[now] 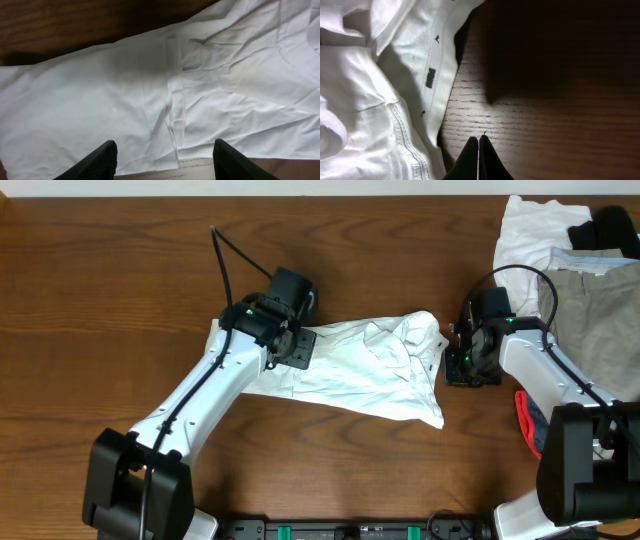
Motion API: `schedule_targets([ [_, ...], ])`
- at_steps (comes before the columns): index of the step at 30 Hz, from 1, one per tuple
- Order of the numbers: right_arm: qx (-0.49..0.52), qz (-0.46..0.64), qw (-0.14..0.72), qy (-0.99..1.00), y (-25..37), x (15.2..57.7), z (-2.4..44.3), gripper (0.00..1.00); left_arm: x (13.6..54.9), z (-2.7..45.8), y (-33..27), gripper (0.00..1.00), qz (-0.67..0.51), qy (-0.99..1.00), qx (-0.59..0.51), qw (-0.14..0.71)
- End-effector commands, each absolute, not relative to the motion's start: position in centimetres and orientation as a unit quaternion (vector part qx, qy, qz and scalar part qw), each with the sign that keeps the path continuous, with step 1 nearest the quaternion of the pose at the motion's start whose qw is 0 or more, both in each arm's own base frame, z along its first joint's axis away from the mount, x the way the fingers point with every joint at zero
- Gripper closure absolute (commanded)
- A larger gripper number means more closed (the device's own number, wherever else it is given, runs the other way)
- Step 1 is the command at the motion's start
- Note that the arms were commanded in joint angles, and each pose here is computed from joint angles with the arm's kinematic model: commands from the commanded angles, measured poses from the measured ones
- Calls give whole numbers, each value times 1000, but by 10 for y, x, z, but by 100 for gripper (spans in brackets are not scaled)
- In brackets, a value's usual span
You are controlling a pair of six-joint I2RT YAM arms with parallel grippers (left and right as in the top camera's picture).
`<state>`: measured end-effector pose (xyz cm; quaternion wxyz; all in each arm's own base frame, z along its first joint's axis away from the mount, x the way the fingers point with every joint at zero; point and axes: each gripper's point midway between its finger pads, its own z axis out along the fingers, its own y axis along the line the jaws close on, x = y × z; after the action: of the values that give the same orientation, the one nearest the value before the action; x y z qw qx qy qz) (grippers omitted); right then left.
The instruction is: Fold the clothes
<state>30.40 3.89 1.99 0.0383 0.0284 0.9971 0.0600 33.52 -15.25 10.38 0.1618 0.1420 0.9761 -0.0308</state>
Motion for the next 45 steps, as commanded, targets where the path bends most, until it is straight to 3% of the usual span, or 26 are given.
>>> schedule_targets([
  [1,32,60,46,997,41,304,24,97,341,106,-148,38,-28,977,132,166],
  [9,16,120,80,989,62,322,32,98,361,110,-93,40,58,979,49,189],
  [14,-12,213,137,967,94,355,64,93,368,110,-61,40,51,979,-57,190],
  [18,-42,257,172,950,118,371,85,89,370,107,-60,40,33,980,-65,185],
  [24,-91,244,176,949,145,366,84,85,367,84,-59,40,44,986,-63,151],
  [32,-79,198,182,960,138,371,75,82,362,65,-58,39,53,989,-60,122],
  [38,-76,196,165,964,138,370,60,71,362,65,-58,40,53,989,-60,122],
  [45,-73,201,131,968,140,365,37,71,362,65,-58,39,52,989,-60,122],
])
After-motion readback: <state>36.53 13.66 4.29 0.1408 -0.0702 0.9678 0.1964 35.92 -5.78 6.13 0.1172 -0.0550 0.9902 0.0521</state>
